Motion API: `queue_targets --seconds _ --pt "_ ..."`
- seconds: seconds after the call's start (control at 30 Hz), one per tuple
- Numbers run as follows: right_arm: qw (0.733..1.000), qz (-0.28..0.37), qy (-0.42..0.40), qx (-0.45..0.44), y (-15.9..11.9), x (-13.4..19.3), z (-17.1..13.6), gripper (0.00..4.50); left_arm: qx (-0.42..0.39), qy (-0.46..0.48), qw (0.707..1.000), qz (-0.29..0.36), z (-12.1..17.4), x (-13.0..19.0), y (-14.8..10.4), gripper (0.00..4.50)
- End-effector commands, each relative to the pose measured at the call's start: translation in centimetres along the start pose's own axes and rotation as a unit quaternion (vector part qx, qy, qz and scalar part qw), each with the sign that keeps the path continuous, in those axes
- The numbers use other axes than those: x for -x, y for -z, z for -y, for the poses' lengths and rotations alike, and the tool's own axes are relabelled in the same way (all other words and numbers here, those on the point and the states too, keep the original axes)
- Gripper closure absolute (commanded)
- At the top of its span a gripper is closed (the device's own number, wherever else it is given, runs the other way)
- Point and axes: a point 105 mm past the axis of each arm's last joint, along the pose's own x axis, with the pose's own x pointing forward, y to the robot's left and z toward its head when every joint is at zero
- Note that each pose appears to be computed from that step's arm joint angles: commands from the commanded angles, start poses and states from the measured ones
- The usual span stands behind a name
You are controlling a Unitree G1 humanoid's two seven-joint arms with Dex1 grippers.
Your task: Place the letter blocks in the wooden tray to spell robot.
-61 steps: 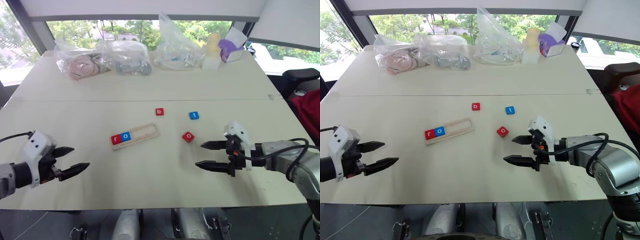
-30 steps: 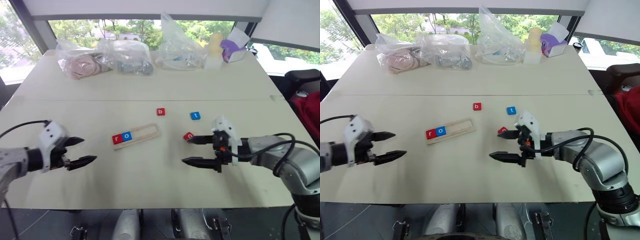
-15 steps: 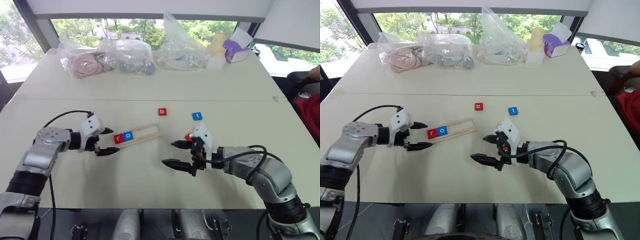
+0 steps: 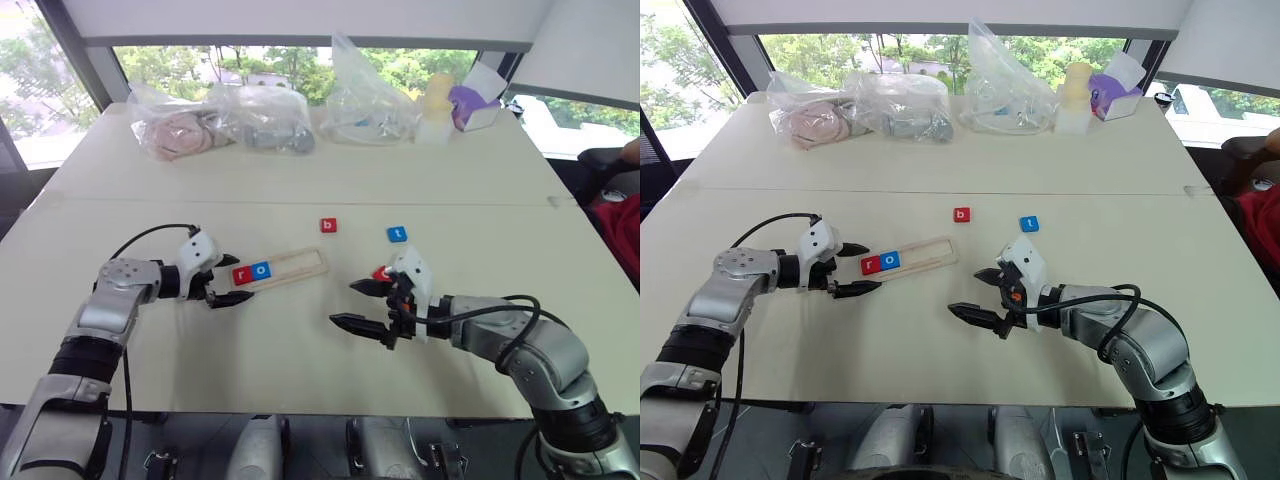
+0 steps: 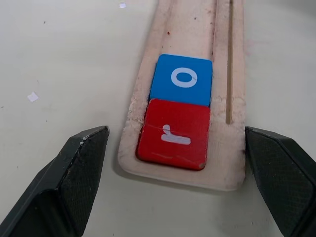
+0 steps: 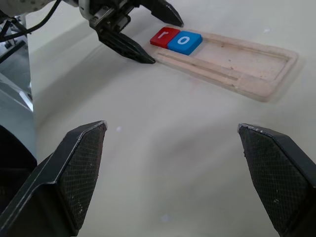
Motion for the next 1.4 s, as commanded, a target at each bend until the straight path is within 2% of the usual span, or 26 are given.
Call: queue_targets --seconds 0.03,0.23,0.37,0.47,0.6,0.7,0.93,1.0,1.03,1.2,1.33,1.4 --pt "1.000 0.017 0.014 0.014 -0.9 0.6 0.6 0.00 0.018 0.020 0.998 -0.050 1.1 -0.3 2.6 1.17" --pt "0.999 0.021 0.026 0.014 -1.1 0.9 1.1 0.00 -0.006 0.039 0.998 -0.040 1.0 0.1 1.3 1.17" --pt "0.998 0.028 0.049 0.010 -1.4 1.9 2.0 0.00 -0.080 0.088 0.993 -0.017 0.7 -0.4 -2.2 1.17" --pt "0.996 0.036 0.081 0.017 -1.7 2.6 2.9 0.00 -0.114 0.126 0.985 -0.012 1.1 -0.9 -3.5 1.17" --pt "0.987 0.062 0.149 0.020 -2.5 4.0 4.8 0.00 -0.131 0.162 0.977 -0.034 1.1 -1.7 -3.5 1.17" --pt "0.981 0.075 0.177 0.015 -2.7 4.7 5.3 0.00 -0.125 0.147 0.981 -0.026 0.3 -2.6 -3.9 1.17" --pt "0.979 0.079 0.187 0.008 -2.2 4.7 4.8 0.00 -0.115 0.166 0.979 -0.031 0.8 -2.7 -3.0 1.17" --pt "0.979 0.078 0.187 0.007 -2.1 4.6 4.7 0.00 -0.119 0.166 0.978 -0.031 0.9 -2.7 -2.7 0.24" --pt "0.979 0.078 0.187 0.006 -2.2 4.6 4.8 0.00 -0.120 0.164 0.979 -0.031 0.8 -2.7 -2.7 0.02" --pt "0.981 0.072 0.180 0.004 -2.0 4.1 4.7 0.00 -0.136 0.138 0.981 -0.031 0.5 -2.3 -2.5 0.02" --pt "0.980 0.071 0.188 -0.002 -2.5 3.1 5.3 0.00 -0.132 0.128 0.982 -0.048 0.6 -0.2 -1.5 0.02" --pt "0.973 0.069 0.218 0.008 -3.2 1.7 6.3 0.00 -0.123 0.121 0.983 -0.057 0.5 1.1 -1.3 0.02"
